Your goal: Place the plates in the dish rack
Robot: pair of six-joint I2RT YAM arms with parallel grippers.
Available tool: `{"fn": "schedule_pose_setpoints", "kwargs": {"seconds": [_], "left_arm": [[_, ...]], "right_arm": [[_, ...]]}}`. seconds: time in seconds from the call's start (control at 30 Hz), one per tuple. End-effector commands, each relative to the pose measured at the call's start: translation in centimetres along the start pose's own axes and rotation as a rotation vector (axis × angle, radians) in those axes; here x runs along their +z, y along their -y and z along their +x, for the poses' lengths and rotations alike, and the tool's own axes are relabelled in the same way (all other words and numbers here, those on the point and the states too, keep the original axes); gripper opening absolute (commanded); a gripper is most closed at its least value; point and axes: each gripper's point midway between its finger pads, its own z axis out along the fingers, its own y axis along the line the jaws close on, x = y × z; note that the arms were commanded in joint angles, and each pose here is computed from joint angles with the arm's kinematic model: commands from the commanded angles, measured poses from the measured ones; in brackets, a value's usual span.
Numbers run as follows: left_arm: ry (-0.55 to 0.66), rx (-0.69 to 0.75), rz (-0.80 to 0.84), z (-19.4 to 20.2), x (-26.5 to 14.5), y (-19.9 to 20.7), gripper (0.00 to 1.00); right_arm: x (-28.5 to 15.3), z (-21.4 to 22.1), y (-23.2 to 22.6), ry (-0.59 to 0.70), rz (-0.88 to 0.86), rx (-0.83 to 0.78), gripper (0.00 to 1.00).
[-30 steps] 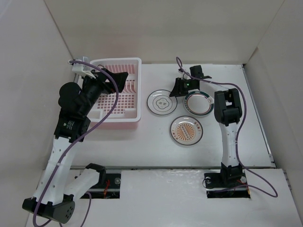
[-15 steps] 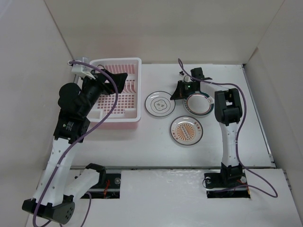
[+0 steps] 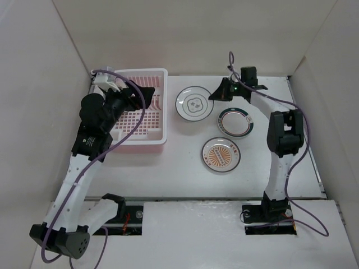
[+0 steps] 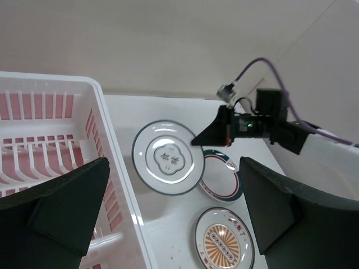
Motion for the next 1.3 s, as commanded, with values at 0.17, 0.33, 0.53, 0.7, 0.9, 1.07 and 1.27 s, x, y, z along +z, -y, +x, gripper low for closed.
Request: {"fn": "schedule_pose_setpoints", "kwargs": {"seconds": [0.17, 0.33, 0.53, 0.7, 0.9, 1.07, 1.27], "left_arm": [[0.023, -0.026, 0.177, 0.2, 3.1, 2.6, 1.0], [-0.031, 0.016, 0.211, 1.5, 6.2, 3.0, 1.0], [-0.124, 0.015, 0.279, 4.7, 8.8, 3.5, 1.0], [-0.154, 0.006, 0.334, 6.6, 10.0, 4.3, 1.0], [-0.161, -0.042, 0.406, 7.7, 11.5, 4.9, 0.73], [-0.158, -0.046, 0.433, 7.4, 11.7, 5.7, 0.23], [-0.139, -0.044, 0.42, 6.8, 11.9, 5.7, 0.0]], "right_arm": [[-7.7, -5.5, -11.3, 0.217, -0.134, -0.285, 0.0], [-11.3, -5.5, -16.3, 0.278, -0.213, -0.4, 0.0], [-13.5, -5.2, -19.8, 0.293, -0.303, -0.46, 0.0], [-14.2, -4.6, -21.0, 0.287, -0.354, -0.476, 0.0], [-13.6, -3.6, -21.8, 0.258, -0.387, -0.486, 0.0], [-13.7, -3.5, -22.0, 0.256, -0.397, -0.496, 0.0], [-13.7, -3.1, -23.1, 0.254, -0.424, -0.526, 0.01]]}}
